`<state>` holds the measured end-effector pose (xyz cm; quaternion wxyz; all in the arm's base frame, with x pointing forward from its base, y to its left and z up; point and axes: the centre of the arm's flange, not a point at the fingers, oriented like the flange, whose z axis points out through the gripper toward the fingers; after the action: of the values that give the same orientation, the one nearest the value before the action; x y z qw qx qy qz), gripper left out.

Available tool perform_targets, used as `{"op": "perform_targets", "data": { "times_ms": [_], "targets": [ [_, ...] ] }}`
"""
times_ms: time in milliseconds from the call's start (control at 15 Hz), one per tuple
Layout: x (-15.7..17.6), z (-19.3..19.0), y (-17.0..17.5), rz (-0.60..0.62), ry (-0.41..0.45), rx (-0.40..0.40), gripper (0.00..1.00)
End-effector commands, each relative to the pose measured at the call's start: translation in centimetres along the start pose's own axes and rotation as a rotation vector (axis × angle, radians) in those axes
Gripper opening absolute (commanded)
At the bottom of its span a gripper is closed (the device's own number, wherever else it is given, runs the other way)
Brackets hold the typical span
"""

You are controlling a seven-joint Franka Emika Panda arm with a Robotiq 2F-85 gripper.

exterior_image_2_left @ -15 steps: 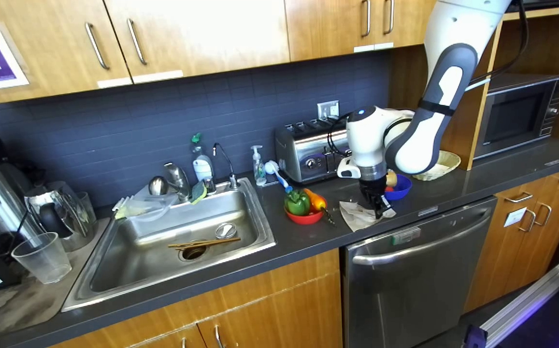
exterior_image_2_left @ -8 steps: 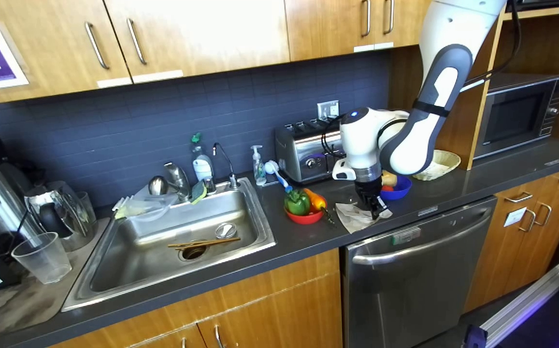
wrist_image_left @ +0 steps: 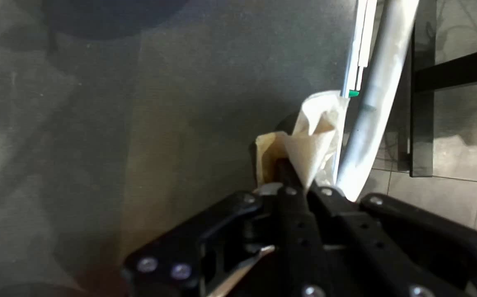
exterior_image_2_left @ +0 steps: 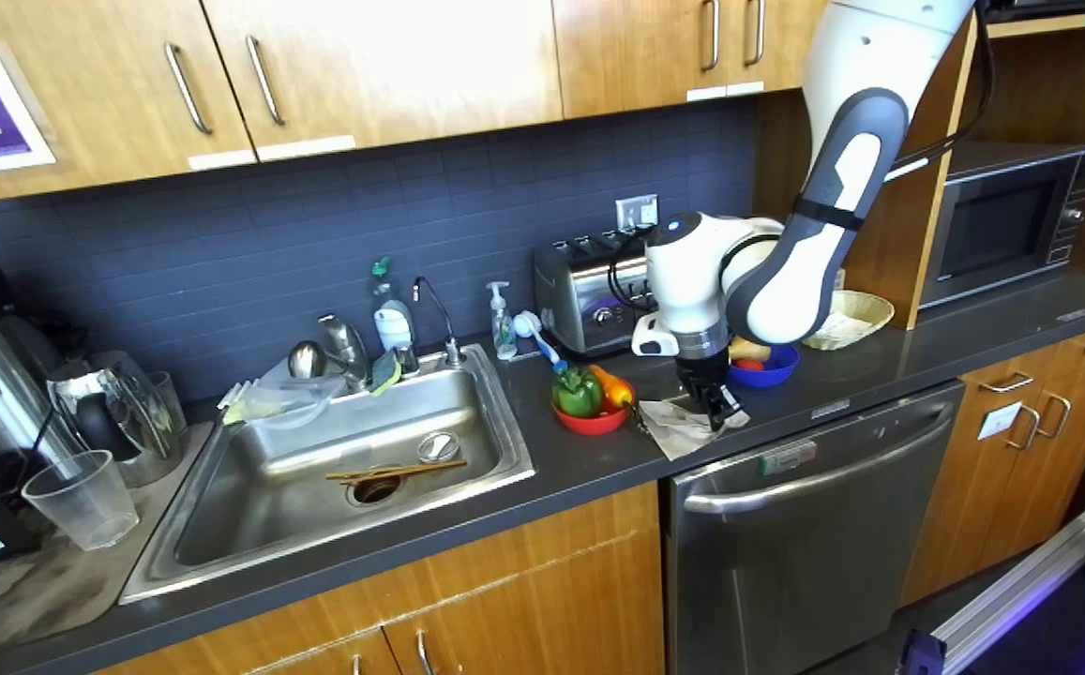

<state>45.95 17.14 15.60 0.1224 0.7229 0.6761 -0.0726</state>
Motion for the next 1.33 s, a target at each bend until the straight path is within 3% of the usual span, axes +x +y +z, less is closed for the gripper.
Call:
{"op": "perform_targets", "data": {
  "times_ms": [0, 1267],
  "targets": [
    [2.7, 3.7, -0.9, -0.043, 0.001, 0.04, 0.0],
    [6.6, 3.4, -0.7, -0.124, -0.033, 0.028, 0.0]
  ]
}}
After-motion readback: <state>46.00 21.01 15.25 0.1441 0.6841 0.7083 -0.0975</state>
